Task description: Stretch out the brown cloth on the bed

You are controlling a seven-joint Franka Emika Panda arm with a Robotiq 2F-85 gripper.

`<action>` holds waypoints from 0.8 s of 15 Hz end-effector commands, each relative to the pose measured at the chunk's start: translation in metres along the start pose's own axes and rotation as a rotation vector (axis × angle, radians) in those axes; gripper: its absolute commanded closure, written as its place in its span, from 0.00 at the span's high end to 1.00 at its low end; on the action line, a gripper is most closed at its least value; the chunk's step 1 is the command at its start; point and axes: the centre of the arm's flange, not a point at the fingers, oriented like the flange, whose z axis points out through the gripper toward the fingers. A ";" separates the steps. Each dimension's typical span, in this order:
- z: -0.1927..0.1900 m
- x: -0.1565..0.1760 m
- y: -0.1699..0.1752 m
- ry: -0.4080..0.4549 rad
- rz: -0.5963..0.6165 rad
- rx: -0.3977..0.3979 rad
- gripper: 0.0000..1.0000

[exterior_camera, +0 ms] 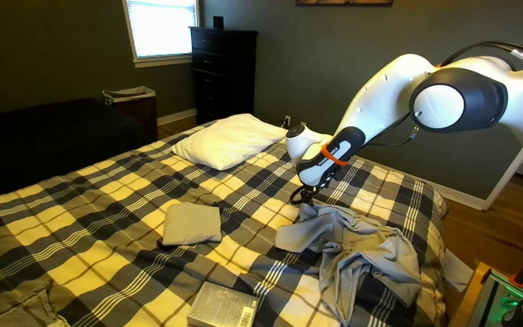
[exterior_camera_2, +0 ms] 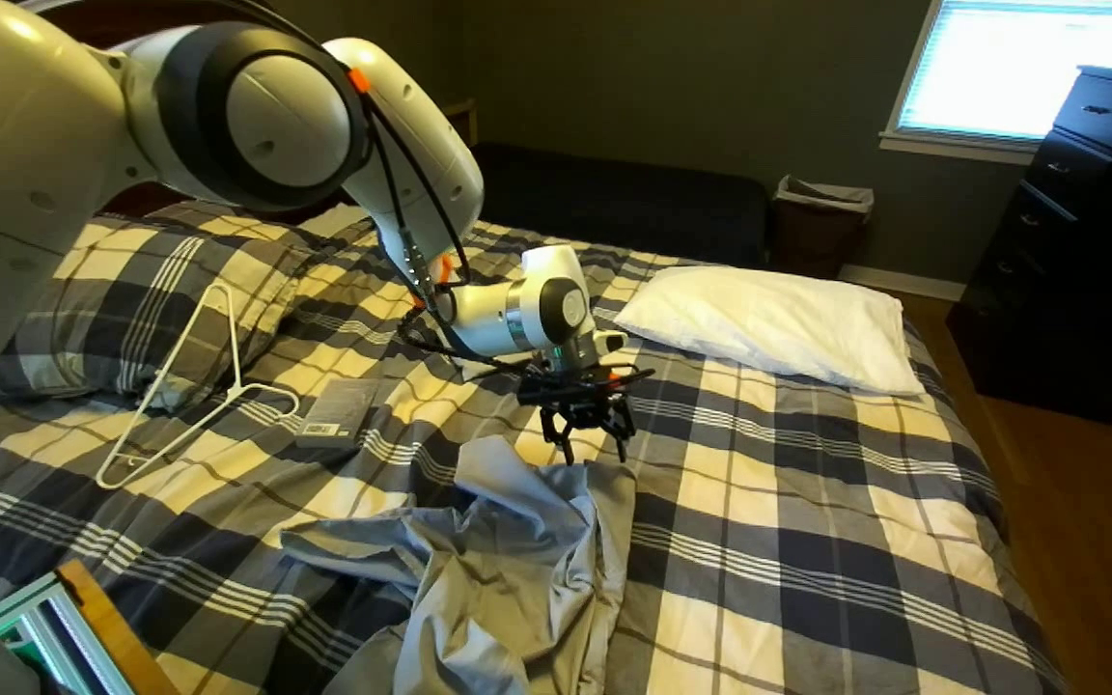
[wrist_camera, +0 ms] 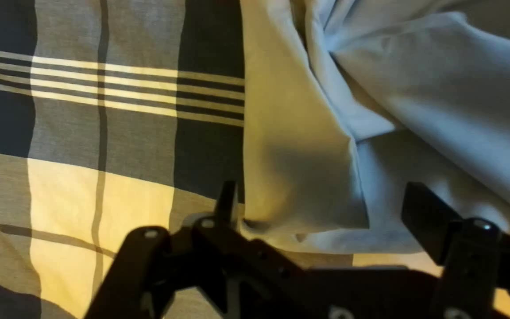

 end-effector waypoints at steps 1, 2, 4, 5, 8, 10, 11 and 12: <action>0.015 0.015 -0.009 -0.006 0.027 -0.028 0.84; 0.018 0.016 -0.011 -0.008 0.031 -0.027 0.67; 0.022 0.017 -0.013 -0.014 0.039 -0.029 0.50; 0.023 0.017 -0.013 -0.016 0.042 -0.031 0.41; 0.025 0.016 -0.012 -0.020 0.057 -0.038 0.19; 0.026 0.014 -0.010 -0.023 0.065 -0.040 0.04; 0.026 0.013 -0.009 -0.024 0.070 -0.042 0.00; 0.027 0.011 -0.005 -0.025 0.082 -0.046 0.00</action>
